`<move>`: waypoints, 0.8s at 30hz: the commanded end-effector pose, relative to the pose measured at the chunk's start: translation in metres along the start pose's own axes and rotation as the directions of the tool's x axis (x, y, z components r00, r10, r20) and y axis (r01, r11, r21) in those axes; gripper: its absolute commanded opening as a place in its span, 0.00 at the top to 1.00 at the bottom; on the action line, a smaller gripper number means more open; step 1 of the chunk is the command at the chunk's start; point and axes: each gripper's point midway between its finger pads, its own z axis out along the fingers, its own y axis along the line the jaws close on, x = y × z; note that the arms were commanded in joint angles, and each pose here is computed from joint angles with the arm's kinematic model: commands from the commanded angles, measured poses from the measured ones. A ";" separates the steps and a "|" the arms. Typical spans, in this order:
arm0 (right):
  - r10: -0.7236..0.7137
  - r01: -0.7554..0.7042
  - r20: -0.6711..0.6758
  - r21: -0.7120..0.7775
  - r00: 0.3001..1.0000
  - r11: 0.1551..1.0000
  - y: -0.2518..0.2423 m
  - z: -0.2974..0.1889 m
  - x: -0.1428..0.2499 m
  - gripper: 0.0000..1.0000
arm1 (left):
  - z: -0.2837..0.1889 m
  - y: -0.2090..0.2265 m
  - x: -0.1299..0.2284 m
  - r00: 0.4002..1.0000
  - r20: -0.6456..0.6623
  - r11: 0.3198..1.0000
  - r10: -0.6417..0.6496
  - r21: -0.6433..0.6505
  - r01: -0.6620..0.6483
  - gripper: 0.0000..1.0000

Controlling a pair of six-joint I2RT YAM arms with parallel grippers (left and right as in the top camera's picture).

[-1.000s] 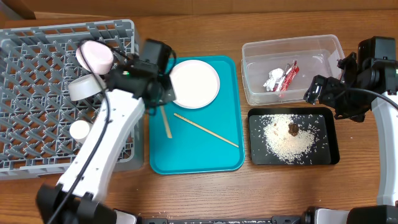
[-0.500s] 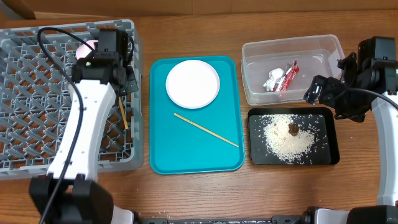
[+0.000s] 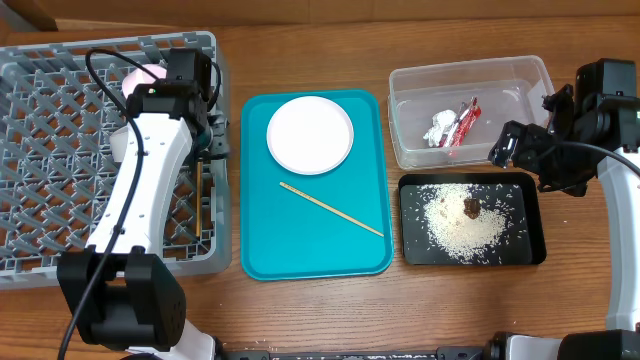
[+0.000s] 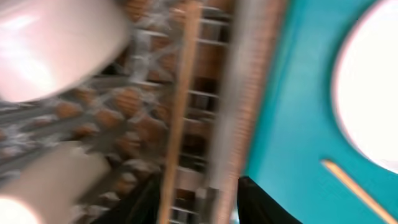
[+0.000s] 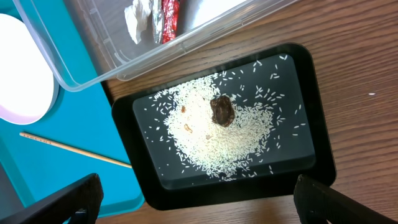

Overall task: Sort waste into correct bins and load items into the dishwasher
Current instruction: 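Stand the chopstick upright in the dish rack with left gripper, then reach left gripper back to the tray and grasp the second chopstick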

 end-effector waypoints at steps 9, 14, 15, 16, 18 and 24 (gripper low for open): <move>-0.006 0.006 0.041 0.003 0.999 1.000 0.001 -0.009 -0.007 0.00 | -0.019 -0.148 0.065 0.980 -0.176 0.929 -0.094 0.338 0.150 0.55; -0.006 0.006 0.041 0.002 0.999 1.000 0.001 -0.009 -0.007 0.00 | 0.002 -0.184 0.100 0.961 -0.198 0.921 -0.194 0.300 0.248 0.56; -0.006 0.006 0.041 0.002 0.999 1.000 0.001 -0.009 -0.007 0.00 | 0.006 -0.190 0.105 0.962 -0.188 0.922 -0.198 0.297 0.248 0.57; -0.006 0.005 0.041 0.002 0.999 1.000 0.001 -0.009 -0.007 0.00 | 0.011 -0.194 0.109 0.965 -0.171 0.926 -0.196 0.290 0.240 0.57; -0.006 0.005 0.041 0.002 0.999 1.000 0.001 -0.009 -0.007 0.00 | 0.021 -0.201 0.114 0.972 -0.131 0.935 -0.194 0.276 0.223 0.57; -0.005 0.005 0.041 0.002 0.999 1.000 0.001 -0.009 -0.007 0.00 | 0.048 -0.211 0.130 0.989 -0.070 0.969 -0.133 0.198 0.145 0.53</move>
